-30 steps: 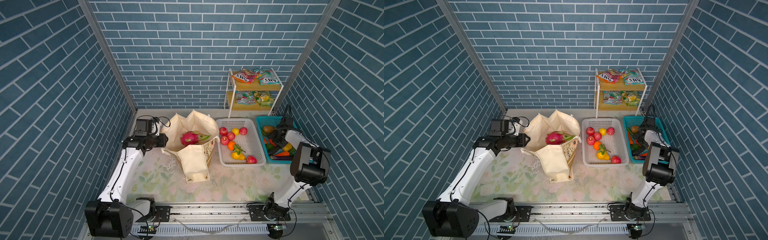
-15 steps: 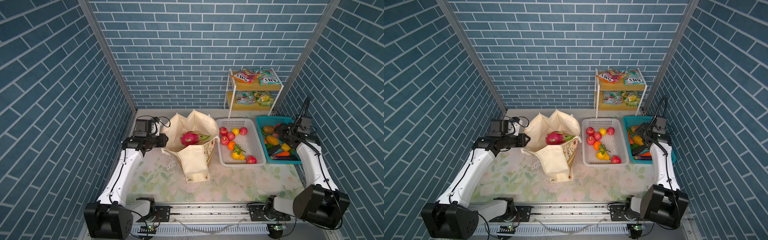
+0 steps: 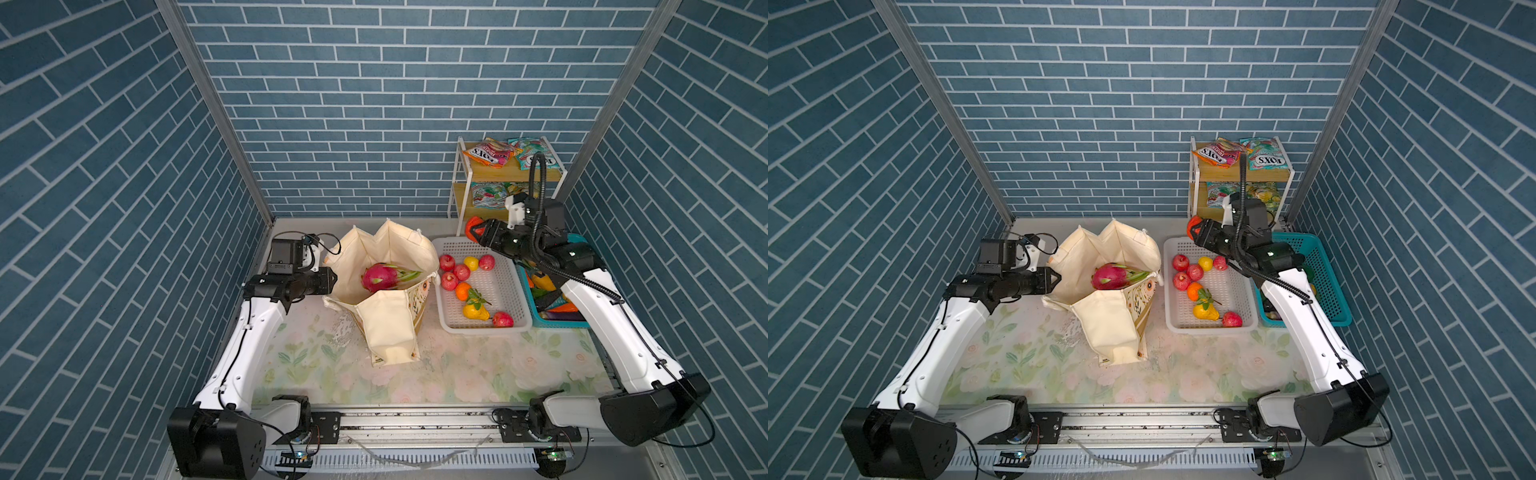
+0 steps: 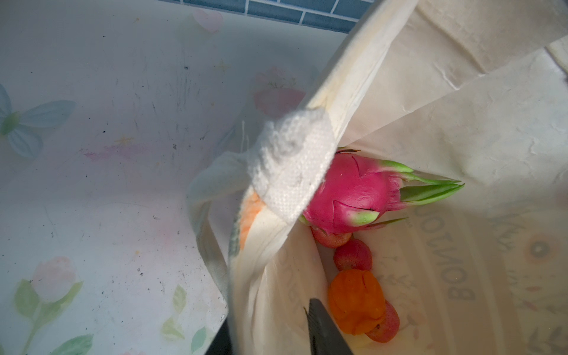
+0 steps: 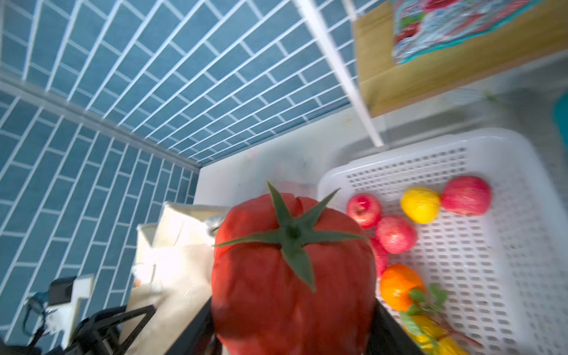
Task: Place the food into the grocery bag and tie it
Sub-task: 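Lift the red tomato and carry it over the tote bag, then lower the tomato into the tote bag and open the right gripper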
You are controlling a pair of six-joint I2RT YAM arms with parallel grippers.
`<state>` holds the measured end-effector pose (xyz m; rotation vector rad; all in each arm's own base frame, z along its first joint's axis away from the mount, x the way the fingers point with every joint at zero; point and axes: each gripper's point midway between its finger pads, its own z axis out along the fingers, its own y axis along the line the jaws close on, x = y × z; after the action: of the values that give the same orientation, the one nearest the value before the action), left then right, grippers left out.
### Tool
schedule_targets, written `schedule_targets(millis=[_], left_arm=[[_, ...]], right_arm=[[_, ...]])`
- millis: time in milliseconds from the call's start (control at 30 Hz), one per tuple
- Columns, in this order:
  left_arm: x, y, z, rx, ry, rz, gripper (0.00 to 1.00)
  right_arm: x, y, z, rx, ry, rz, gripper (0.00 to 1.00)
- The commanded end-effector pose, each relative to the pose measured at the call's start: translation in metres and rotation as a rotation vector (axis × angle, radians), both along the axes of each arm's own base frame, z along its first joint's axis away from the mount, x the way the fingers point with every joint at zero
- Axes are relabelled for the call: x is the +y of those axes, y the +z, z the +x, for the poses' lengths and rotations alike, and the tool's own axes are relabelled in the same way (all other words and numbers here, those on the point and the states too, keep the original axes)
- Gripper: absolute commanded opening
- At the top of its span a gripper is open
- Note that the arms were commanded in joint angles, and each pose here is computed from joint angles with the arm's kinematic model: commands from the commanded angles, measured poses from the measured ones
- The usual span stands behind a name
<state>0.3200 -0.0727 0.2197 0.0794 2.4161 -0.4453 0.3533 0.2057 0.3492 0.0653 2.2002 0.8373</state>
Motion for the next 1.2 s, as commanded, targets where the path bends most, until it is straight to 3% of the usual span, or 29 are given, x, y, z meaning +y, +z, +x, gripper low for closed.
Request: schedule_targets(millis=[0,233,433,1167], left_arm=[[-0.005,0.004,-0.005,-0.009,-0.023,-0.012,0.37],[-0.005,0.004,-0.005,-0.011,-0.023,-0.012,0.37],[-0.005,0.004,-0.005,-0.009,-0.023,-0.014,0.37],[-0.006,0.005,-0.006,-0.012,-0.028,-0.017,0.37]], right_arm=[[0.054,0.012,-0.012,-0.004,0.117,0.016,0.54],[0.157,0.016,-0.044,-0.021,0.366,-0.047,0.54],[0.202,-0.009,-0.061,0.007,0.468,-0.121,0.55],[0.221,-0.098,-0.054,0.147,0.503,-0.380,0.58]])
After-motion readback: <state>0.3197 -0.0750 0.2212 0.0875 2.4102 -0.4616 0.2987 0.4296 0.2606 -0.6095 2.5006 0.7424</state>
